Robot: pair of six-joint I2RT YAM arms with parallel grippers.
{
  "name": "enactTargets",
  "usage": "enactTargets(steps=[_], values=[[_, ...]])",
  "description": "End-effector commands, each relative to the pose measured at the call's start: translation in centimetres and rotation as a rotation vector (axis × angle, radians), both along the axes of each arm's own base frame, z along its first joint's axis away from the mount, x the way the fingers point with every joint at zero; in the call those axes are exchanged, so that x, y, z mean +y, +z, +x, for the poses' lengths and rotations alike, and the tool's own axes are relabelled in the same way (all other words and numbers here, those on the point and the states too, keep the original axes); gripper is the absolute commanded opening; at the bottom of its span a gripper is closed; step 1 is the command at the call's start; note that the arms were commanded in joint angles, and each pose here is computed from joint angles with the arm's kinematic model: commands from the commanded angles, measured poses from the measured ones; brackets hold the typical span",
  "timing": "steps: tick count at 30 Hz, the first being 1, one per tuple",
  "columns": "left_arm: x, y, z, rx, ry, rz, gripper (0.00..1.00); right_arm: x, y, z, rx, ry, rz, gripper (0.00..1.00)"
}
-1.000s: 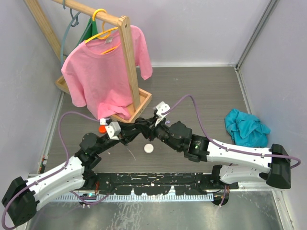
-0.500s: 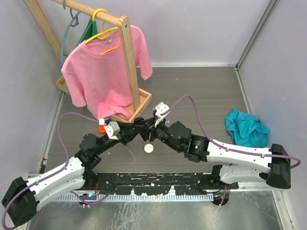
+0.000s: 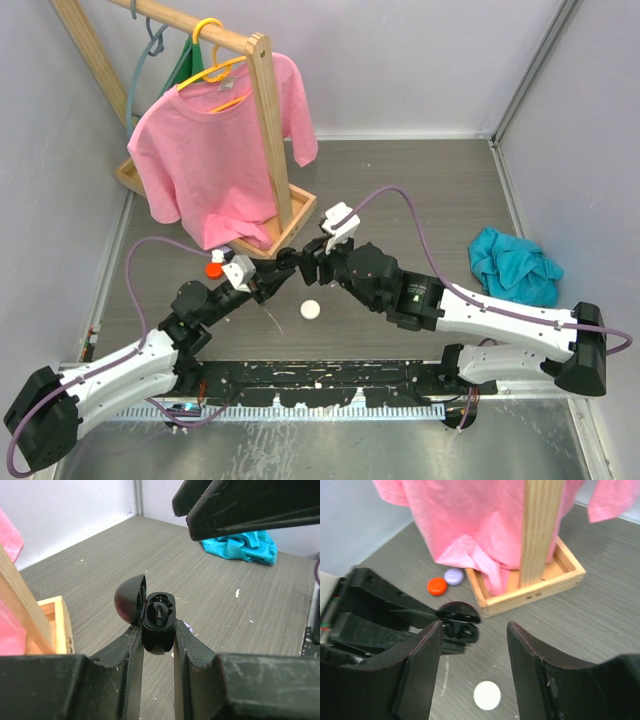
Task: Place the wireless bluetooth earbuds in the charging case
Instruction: Place the earbud in the charging case, then pick up the earbud from the center of the board.
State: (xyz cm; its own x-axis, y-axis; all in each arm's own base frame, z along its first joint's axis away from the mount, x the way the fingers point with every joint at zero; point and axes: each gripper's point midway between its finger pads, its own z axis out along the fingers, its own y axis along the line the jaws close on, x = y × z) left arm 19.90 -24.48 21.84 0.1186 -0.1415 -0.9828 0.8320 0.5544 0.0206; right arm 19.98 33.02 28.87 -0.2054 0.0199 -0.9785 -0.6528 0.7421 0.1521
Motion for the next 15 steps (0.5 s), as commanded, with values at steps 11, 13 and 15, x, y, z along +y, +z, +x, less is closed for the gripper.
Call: enactTargets(steps=[11,13,15], values=[[3.3,-0.4,2.0,-0.006,0.21,0.008,0.0,-6.8,-8.7,7.4,0.261,-0.266,-0.117,0.59],[3.2,-0.4,2.1,-0.002,0.211,0.017,0.0,-7.2,-10.2,8.1,0.296,-0.287,-0.136,0.59],[3.1,-0.5,2.1,0.003,0.207,0.027,0.0,-7.4,-11.6,8.7,0.325,-0.303,-0.153,0.59]])
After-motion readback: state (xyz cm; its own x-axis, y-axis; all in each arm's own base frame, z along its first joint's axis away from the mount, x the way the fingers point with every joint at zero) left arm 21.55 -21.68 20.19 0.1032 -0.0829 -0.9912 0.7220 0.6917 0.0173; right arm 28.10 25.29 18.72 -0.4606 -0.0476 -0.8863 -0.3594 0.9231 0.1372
